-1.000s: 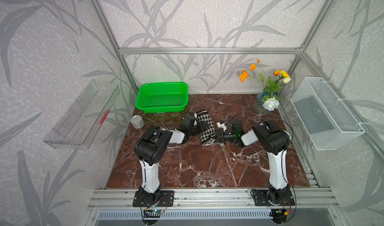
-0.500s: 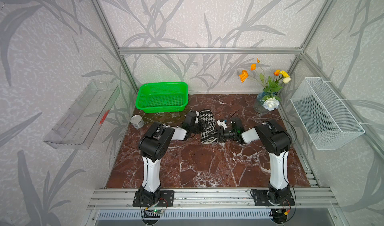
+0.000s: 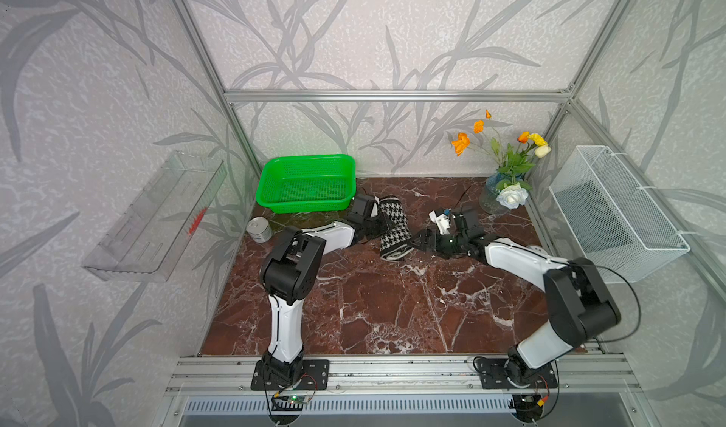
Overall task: Roll up the scarf and place it into the basket
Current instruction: Pick up the scarf at the center of the board.
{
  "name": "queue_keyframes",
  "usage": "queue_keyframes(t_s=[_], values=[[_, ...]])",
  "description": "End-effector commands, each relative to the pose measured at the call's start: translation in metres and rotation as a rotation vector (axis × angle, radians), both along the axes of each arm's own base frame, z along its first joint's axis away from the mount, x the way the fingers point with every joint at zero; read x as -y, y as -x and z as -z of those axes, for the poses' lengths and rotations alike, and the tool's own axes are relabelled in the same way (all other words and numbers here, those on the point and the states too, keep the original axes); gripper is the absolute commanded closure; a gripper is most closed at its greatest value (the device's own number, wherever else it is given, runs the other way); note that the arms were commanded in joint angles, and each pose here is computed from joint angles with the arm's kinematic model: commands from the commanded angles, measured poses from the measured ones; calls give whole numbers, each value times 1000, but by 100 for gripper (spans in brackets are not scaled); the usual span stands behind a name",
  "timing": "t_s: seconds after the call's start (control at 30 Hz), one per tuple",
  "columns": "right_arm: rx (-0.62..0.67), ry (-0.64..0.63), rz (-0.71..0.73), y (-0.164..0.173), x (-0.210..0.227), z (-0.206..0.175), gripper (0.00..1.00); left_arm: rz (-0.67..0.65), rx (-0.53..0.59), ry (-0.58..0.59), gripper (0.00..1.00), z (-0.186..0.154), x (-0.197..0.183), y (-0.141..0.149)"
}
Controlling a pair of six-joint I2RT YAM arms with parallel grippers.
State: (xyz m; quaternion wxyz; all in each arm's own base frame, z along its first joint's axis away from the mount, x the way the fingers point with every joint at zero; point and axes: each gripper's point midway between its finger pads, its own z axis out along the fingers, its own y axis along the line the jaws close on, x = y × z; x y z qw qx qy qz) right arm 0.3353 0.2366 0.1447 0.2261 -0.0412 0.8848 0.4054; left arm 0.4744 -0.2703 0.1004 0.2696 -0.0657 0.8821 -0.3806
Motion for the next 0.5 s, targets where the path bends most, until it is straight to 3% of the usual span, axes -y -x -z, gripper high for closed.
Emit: queue_keyframes(t_s=[0.0, 0.2, 0.33, 0.47], values=[[49, 204, 37, 21, 37, 8, 1, 0, 184, 82, 100, -83, -14, -43], [198, 264, 67, 40, 61, -19, 1, -153, 367, 180, 100, -166, -91, -117], [250, 270, 71, 46, 66, -32, 1, -262, 444, 262, 100, -190, -153, -156], [279, 275, 80, 42, 67, -41, 1, -418, 475, 313, 100, -182, -222, -184]])
